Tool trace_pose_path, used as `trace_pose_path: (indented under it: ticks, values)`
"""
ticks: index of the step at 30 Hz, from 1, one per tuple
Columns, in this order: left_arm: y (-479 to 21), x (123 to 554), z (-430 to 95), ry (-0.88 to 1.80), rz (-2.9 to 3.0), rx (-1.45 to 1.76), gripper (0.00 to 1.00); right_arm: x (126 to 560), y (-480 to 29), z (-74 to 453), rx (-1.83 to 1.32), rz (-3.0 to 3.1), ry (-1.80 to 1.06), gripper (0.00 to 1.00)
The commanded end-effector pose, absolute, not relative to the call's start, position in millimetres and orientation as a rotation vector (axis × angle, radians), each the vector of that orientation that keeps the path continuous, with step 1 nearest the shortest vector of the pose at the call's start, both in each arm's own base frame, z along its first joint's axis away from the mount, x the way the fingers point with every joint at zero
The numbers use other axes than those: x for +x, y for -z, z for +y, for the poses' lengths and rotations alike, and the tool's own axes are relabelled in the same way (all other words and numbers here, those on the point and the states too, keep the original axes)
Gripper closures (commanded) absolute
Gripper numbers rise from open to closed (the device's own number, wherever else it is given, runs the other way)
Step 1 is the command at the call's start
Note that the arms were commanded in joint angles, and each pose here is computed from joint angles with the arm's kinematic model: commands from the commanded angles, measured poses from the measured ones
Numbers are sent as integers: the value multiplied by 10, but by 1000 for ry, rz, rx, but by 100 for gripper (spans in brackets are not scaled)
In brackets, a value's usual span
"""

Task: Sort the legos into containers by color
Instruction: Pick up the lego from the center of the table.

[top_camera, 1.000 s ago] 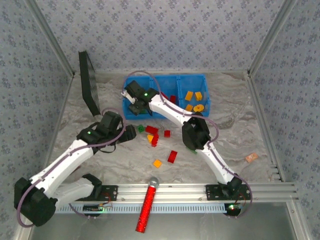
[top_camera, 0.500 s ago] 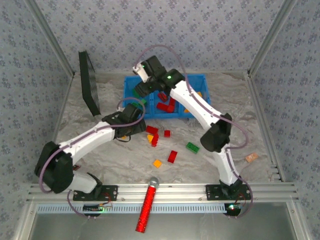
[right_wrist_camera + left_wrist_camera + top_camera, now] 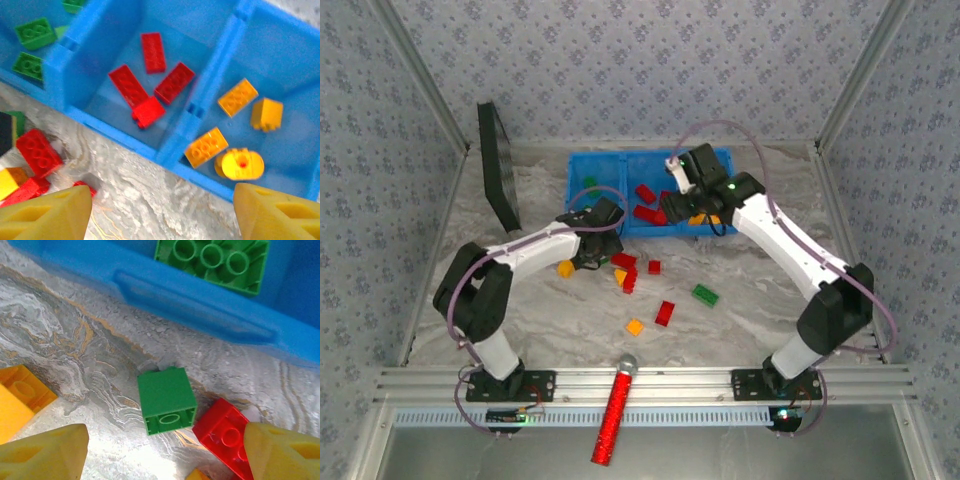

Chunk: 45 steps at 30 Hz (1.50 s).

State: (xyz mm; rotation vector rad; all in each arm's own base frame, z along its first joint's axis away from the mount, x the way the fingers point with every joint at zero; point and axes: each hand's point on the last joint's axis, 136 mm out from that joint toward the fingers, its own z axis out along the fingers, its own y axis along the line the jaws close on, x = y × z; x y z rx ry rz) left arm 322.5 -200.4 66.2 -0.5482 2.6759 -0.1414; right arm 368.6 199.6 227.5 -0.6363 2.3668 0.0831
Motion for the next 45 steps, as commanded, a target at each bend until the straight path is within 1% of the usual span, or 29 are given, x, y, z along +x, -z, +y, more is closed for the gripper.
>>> trace_pose_path:
  ticks: [1, 6, 12, 17, 26, 30, 33, 35, 36, 39, 45]
  values:
    - [-688, 3281, -2043, 146, 2672, -614, 20, 3649, -2293, 1856, -514, 2356, -134, 24]
    - [-585, 3334, -2062, 150, 2683, -645, 21, 3559, -2128, 1649, -467, 2399, -127, 24]
    - [-445, 3327, -2066, 149, 2716, -676, 25, 3539, -2033, 1514, -431, 2422, -129, 24]
    - [-312, 3264, -2038, 154, 2725, -715, 32, 3580, -1998, 1447, -408, 2426, -140, 25]
    - [-204, 3111, -2019, 154, 2775, -722, 46, 3570, -1991, 1401, -394, 2430, -139, 25]
    - [-149, 2973, -1981, 127, 2815, -693, 57, 3563, -1972, 1385, -382, 2431, -159, 25]
    - [-149, 2891, -1950, 116, 2840, -667, 63, 3521, -1941, 1385, -375, 2450, -176, 25]
    - [-184, 2852, -1930, 117, 2842, -655, 66, 3470, -1944, 1405, -369, 2459, -203, 25]
    - [-214, 2841, -1920, 119, 2837, -648, 67, 3366, -1778, 1390, -367, 2503, -214, 25]
    - [-363, 2858, -1895, 134, 2807, -631, 70, 3140, -1581, 1409, -344, 2560, -279, 25]
    - [-964, 3115, -1930, 194, 2677, -545, 73, 2660, -1190, 1470, -305, 2674, -386, 24]
